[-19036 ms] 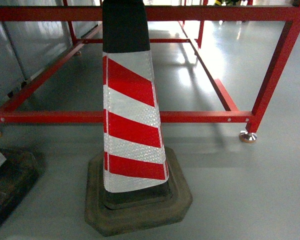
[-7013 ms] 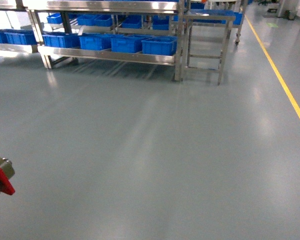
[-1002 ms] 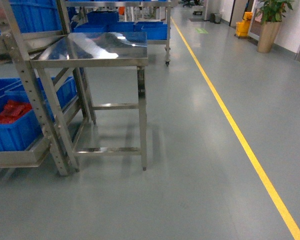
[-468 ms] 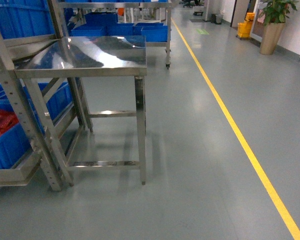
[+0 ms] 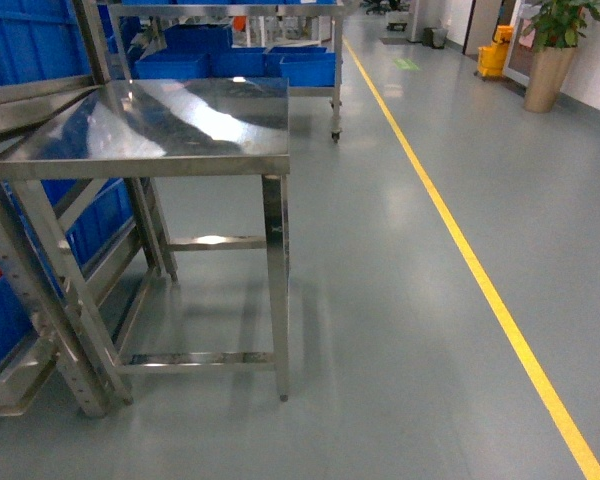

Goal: Pick blue part to blue bin on bottom shelf

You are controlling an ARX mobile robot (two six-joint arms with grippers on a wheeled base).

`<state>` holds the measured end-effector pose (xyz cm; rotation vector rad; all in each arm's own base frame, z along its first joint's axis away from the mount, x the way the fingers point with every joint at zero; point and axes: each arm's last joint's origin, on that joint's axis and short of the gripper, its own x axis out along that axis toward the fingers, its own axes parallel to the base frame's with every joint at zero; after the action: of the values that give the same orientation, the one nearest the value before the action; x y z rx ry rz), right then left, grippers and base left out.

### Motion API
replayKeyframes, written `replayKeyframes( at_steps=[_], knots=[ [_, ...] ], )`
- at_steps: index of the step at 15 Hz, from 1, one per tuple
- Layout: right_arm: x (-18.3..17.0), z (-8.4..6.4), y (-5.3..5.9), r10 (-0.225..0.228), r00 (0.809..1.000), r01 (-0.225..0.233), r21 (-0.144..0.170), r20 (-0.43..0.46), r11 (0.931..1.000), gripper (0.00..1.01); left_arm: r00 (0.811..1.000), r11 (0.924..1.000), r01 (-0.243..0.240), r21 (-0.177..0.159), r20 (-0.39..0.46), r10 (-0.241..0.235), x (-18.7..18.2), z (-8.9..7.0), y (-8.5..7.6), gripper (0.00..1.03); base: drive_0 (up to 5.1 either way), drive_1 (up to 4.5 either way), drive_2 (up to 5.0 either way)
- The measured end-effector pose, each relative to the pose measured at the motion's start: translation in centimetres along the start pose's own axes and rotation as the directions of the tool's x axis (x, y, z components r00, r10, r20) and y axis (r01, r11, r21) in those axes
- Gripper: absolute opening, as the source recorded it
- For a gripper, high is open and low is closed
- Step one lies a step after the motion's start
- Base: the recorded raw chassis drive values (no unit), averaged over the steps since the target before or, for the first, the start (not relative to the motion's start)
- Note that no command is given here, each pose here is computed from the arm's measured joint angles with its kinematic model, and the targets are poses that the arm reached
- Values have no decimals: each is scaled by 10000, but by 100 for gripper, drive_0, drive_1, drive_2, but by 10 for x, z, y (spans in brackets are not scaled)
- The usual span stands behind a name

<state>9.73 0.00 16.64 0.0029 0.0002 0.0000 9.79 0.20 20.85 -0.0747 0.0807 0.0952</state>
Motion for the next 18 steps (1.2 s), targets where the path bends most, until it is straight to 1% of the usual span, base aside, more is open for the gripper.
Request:
replayKeyframes(
  at_steps=[2, 5, 7, 9, 18],
  knots=[
    [0, 0, 0, 0, 10000, 0, -4, 8, 10000, 98, 10000, 10000, 4, 0, -4, -4, 0, 0, 0, 44, -2, 422, -426],
    [0, 0, 0, 0, 10000, 0, -4, 8, 10000, 98, 10000, 10000, 1, 9, -88, -1, 1, -1, 0, 44, 0, 0, 0],
    [0, 0, 0, 0, 10000, 0, -4, 8, 10000, 98, 10000, 10000, 7, -3, 34, -7, 0, 0, 0, 44, 0, 0, 0],
    [0, 0, 0, -15, 10000, 15, 0, 4, 10000, 98, 10000, 10000, 63, -7, 64, -62, 0, 1, 0, 44, -489, 256, 256],
    [0, 0, 0, 0, 10000, 0, 0, 8, 10000, 98, 10000, 10000, 4, -1, 3, -4, 0, 0, 0, 44, -489, 257, 257]
  ],
)
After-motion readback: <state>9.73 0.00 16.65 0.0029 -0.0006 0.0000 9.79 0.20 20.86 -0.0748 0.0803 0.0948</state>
